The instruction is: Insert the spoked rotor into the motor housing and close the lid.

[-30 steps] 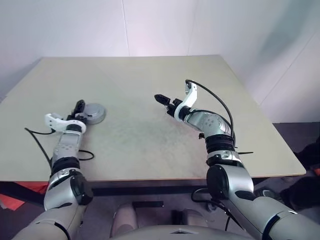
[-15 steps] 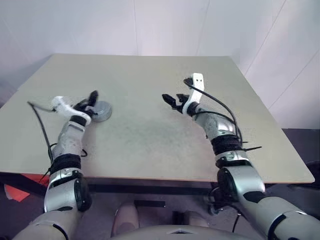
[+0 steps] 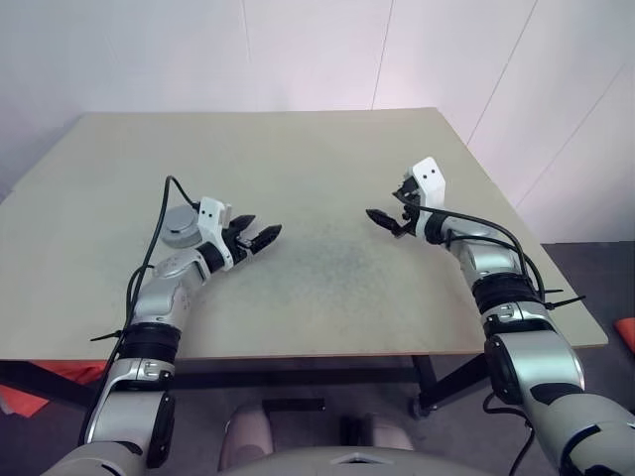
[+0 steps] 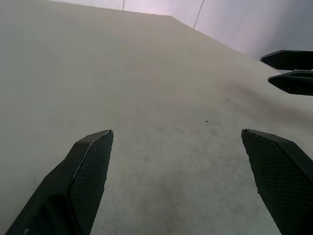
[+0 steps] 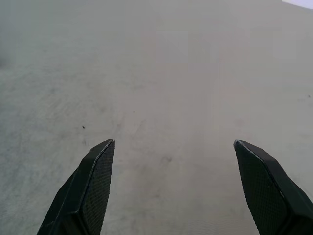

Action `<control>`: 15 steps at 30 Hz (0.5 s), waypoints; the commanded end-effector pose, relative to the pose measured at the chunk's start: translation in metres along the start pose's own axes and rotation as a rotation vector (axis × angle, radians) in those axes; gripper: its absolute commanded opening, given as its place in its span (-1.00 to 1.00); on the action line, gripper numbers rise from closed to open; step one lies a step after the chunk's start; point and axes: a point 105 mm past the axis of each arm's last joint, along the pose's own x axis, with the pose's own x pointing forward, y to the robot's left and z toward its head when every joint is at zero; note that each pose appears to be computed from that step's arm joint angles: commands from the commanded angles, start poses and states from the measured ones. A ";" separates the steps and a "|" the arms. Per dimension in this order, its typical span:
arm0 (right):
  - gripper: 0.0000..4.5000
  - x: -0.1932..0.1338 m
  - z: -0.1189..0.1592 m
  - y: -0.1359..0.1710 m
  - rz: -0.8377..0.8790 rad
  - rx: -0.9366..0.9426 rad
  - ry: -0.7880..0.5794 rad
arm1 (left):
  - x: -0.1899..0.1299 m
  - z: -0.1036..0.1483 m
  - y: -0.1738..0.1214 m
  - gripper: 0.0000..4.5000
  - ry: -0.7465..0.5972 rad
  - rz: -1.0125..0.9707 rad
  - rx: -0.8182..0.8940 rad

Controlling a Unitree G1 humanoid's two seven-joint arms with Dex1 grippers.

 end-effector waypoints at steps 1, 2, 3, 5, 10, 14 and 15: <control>0.95 -0.002 0.012 -0.005 -0.029 -0.026 -0.045 | 0.002 0.013 -0.003 0.97 -0.032 -0.016 0.035; 0.95 -0.002 0.011 -0.005 -0.032 -0.025 -0.044 | 0.003 0.013 -0.003 0.97 -0.033 -0.017 0.034; 0.95 -0.001 0.010 -0.005 -0.033 -0.026 -0.043 | 0.003 0.013 -0.004 0.97 -0.033 -0.016 0.034; 0.95 -0.001 0.009 -0.004 -0.040 -0.029 -0.043 | 0.003 0.010 -0.002 0.97 -0.023 -0.004 0.032; 0.95 0.001 0.008 -0.001 -0.042 -0.025 -0.044 | 0.004 0.007 -0.005 0.97 -0.016 -0.008 0.029; 0.95 0.001 0.009 -0.002 -0.047 -0.026 -0.045 | 0.004 0.008 -0.005 0.97 -0.018 -0.008 0.031; 0.95 0.001 0.010 -0.003 -0.048 -0.027 -0.045 | 0.003 0.008 -0.005 0.97 -0.019 -0.008 0.032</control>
